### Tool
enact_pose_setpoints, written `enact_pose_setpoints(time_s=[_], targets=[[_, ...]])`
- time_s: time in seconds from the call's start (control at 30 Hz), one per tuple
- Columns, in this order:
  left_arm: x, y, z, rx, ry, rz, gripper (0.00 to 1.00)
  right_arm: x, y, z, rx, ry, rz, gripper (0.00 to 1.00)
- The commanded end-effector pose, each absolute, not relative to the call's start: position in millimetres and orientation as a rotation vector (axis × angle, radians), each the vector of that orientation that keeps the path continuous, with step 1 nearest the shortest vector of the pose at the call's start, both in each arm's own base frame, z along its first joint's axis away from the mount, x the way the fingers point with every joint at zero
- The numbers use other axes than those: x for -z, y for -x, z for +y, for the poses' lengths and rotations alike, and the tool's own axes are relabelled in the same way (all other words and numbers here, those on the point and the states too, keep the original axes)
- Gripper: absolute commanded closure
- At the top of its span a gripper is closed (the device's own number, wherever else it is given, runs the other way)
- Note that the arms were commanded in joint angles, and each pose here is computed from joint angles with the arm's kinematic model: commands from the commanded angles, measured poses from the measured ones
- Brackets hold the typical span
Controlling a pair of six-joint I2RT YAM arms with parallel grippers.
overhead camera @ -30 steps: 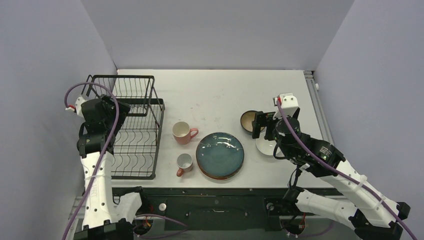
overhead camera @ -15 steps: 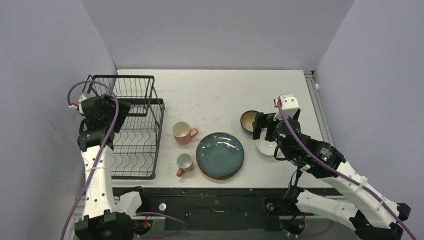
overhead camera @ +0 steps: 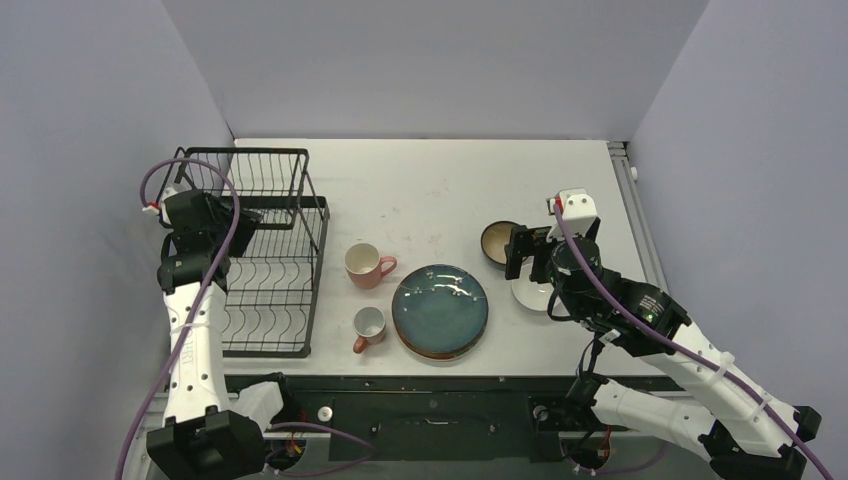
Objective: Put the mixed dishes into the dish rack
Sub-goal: Move the dish rack to the center of the board.
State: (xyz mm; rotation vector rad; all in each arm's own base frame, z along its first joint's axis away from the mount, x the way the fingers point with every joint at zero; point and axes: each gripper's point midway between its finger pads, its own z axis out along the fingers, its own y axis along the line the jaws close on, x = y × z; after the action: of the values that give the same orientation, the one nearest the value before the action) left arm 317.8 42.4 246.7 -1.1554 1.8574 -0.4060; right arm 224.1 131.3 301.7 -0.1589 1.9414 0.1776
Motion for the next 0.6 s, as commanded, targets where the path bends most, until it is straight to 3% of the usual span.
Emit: enact_pose_setpoints(time_s=[0.0, 0.27, 0.57], targets=[[-268, -333, 49, 0.41, 1.084, 1.789, 0.67, -304, -225, 134, -0.191, 0.159, 1.923, 0.11], [-279, -349, 45, 0.454, 1.014, 1.8, 0.85, -301, -226, 135, -0.188, 0.162, 1.928, 0.11], [-297, -380, 26, 0.561, 0.867, 1.845, 0.99, -300, -226, 136, -0.195, 0.164, 1.929, 0.11]])
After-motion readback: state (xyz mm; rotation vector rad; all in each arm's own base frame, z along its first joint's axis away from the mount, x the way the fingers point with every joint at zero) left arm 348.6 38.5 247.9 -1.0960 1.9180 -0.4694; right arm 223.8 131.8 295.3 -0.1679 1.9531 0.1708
